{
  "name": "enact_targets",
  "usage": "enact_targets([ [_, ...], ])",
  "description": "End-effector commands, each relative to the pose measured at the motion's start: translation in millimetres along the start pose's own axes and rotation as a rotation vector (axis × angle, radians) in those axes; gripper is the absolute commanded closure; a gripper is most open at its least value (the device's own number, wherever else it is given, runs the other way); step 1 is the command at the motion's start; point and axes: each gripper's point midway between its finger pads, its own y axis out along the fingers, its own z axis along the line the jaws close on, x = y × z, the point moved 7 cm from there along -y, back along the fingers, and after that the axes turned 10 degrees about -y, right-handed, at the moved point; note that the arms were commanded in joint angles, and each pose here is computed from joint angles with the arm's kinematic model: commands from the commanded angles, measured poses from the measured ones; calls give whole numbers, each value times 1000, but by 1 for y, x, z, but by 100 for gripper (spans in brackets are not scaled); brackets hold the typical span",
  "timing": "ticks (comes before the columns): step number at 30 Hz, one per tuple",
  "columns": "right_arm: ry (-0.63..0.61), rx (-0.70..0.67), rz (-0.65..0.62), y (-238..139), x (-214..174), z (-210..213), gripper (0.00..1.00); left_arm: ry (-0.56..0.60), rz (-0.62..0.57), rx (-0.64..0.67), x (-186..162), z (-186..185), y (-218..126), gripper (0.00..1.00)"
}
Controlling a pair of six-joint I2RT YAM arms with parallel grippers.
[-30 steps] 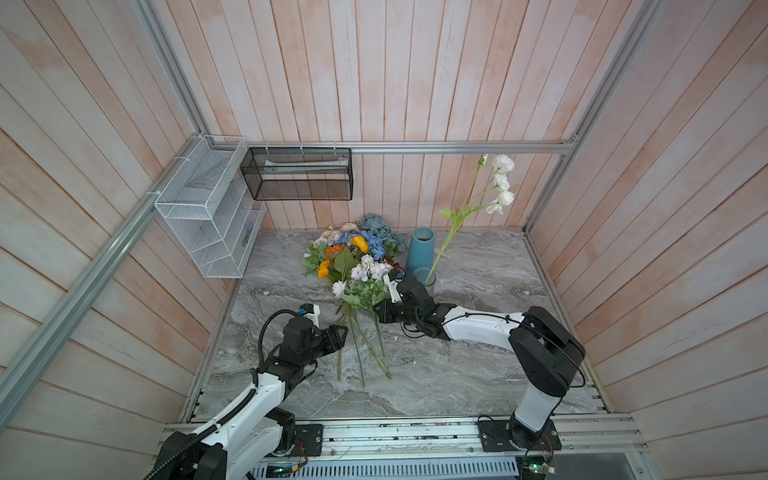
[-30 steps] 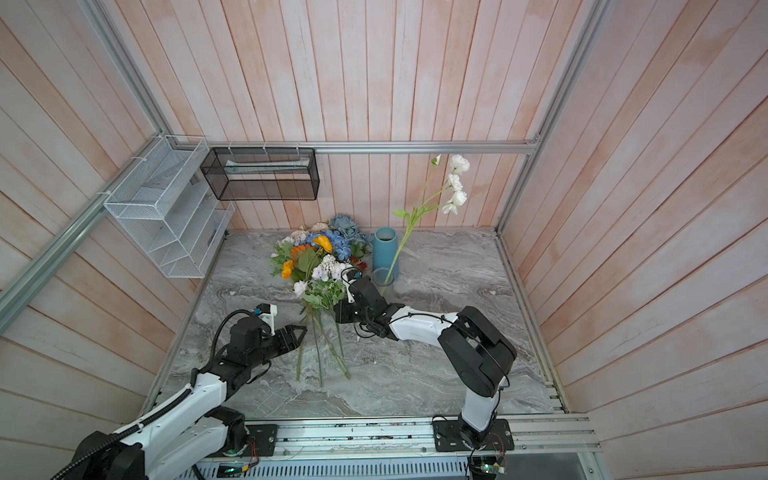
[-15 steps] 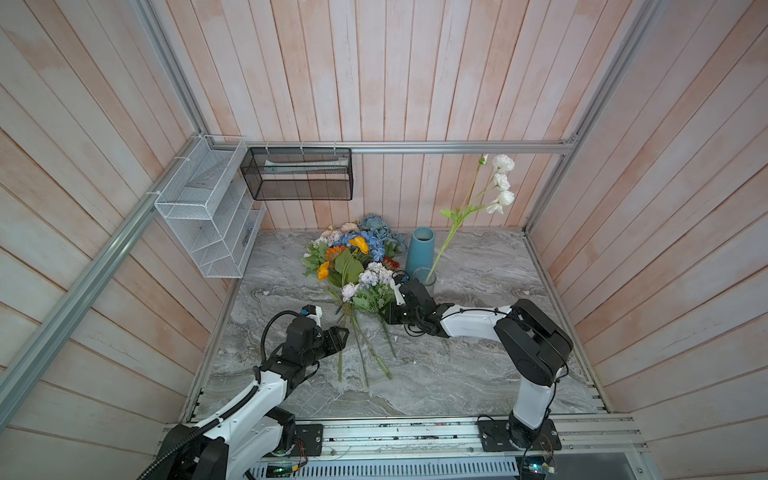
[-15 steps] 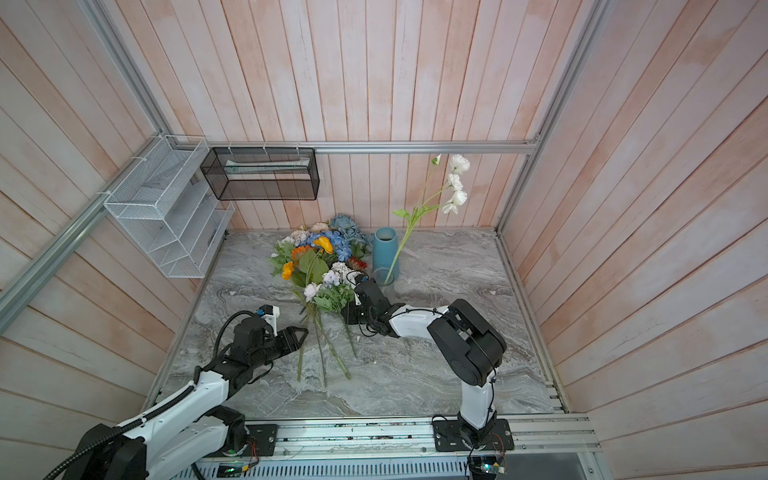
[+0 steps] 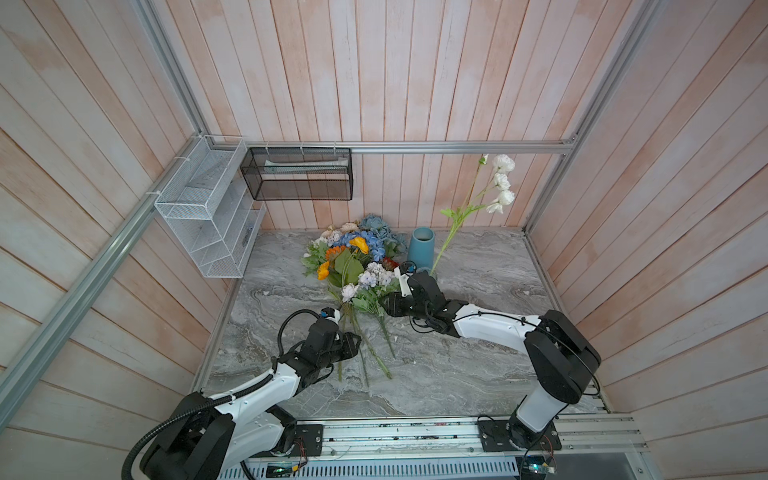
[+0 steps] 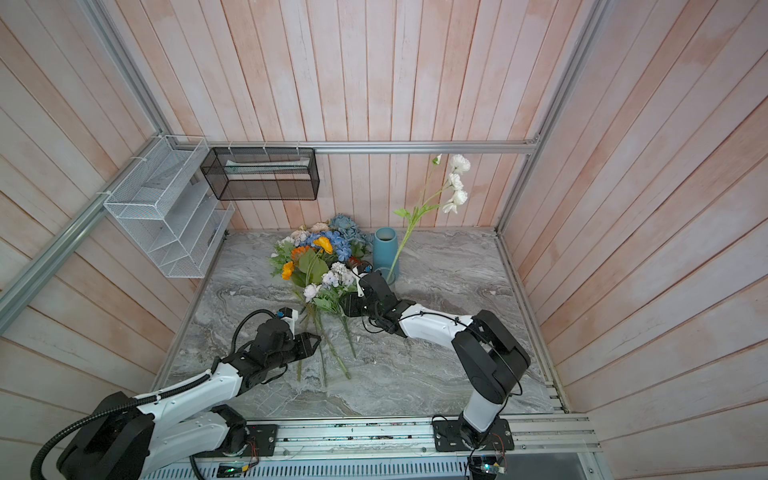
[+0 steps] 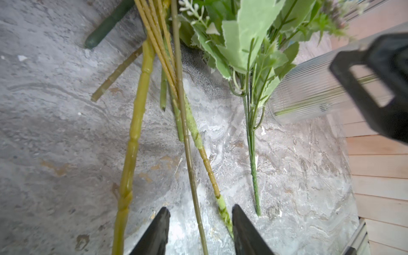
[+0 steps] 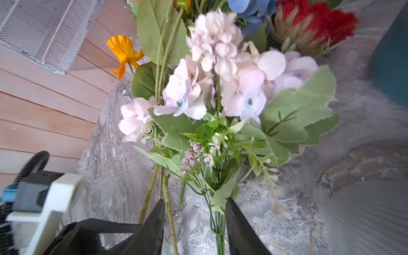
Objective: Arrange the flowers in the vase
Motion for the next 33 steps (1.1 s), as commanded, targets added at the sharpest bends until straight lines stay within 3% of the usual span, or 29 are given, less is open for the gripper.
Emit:
enact_targets([
  [1, -22, 6, 20, -5, -4, 3, 55, -2, -59, 0, 12, -10, 4, 54],
  [9, -54, 51, -3, -11, 2, 19, 55, 17, -44, 55, 16, -9, 26, 61],
  [15, -71, 65, -33, -19, 11, 27, 55, 16, -36, 89, 16, -6, 36, 77],
  [19, -84, 64, -62, -27, 18, 31, 55, 15, -38, 74, 17, -8, 34, 99],
  [24, -97, 56, -80, -32, 24, 32, 55, 19, -67, 46, 24, -18, 19, 100],
  [33, -113, 70, -102, -37, 31, 38, 55, 96, -281, 17, 46, -28, -29, 100],
])
